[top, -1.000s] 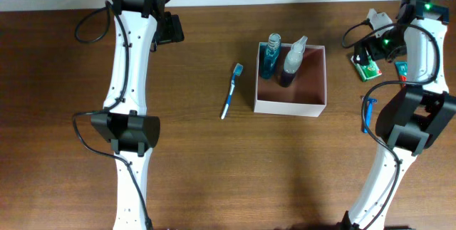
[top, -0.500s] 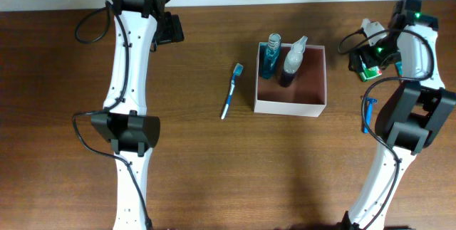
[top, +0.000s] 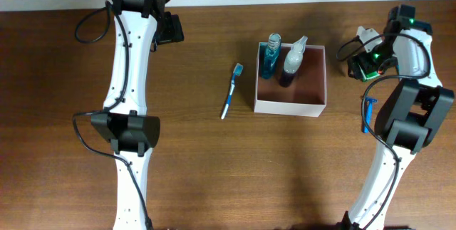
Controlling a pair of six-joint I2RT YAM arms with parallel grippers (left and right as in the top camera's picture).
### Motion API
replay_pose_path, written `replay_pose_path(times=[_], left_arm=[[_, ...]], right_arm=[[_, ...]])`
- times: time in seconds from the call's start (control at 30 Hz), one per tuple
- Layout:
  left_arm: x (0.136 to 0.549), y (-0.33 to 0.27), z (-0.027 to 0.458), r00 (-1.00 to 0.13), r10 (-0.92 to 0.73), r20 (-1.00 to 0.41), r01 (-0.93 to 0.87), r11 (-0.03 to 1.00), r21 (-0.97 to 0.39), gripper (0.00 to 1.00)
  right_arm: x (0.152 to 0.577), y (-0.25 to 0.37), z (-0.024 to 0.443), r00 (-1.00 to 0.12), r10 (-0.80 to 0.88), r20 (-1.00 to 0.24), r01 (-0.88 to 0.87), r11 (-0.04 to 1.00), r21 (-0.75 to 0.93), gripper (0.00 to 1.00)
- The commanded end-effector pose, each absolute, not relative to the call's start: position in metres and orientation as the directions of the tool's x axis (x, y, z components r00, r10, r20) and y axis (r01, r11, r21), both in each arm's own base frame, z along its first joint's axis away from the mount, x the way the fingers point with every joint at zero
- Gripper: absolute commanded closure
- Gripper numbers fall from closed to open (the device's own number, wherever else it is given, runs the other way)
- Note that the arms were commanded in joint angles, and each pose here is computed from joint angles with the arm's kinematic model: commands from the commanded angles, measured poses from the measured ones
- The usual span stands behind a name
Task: Pack container
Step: 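Raise the right arm and move the right gripper toward the green soap box, then lower the right gripper and grasp the green Dettol soap box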
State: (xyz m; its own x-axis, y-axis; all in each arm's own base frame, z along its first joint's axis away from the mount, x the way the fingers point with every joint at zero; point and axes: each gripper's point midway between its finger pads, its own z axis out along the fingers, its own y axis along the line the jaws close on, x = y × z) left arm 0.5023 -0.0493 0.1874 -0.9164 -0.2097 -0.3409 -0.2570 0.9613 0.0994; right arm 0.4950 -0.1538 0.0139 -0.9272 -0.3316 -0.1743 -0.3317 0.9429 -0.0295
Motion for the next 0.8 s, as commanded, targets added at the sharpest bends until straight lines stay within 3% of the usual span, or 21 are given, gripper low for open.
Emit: replay_pose_path(times=[0.0,0.23,0.4,0.63,0.77], left_arm=[[0.5021,-0.0469,0.1868,-0.915,-0.221,-0.338,-0.267,0.959,0.094,0.01],[0.5021,-0.0469,0.1868,-0.915,-0.221,-0.338,-0.267,0.959,0.094,0.01],[0.5021,-0.0469,0.1868,-0.915,-0.221,-0.338,-0.267,0.959,0.094,0.01],[0.5021,-0.0469,0.1868,-0.915,-0.221,-0.338,-0.267,0.959,0.094,0.01],[0.5021,-0.0469,0.1868,-0.915,-0.221,-0.338,-0.267,0.959,0.094,0.01]], right_arm=[[0.4896,-0.153,-0.0021,-0.928,-0.345,-0.137,-0.346,0.938,-0.021,0.01],[0.4921,-0.1539,-0.0021,-0.927,-0.346,-0.145,-0.346,0.938,-0.028,0.08],[0.4926,-0.1546,-0.002,-0.927,-0.345,-0.146,-0.345,0.938,-0.03,0.2],[0.492,-0.1572,-0.0025,-0.928,-0.346,-0.138,-0.343,0.938,-0.042,0.22],[0.4912,-0.1596,-0.0026,-0.93,-0.346,-0.128,-0.341,0.938,-0.053,0.32]])
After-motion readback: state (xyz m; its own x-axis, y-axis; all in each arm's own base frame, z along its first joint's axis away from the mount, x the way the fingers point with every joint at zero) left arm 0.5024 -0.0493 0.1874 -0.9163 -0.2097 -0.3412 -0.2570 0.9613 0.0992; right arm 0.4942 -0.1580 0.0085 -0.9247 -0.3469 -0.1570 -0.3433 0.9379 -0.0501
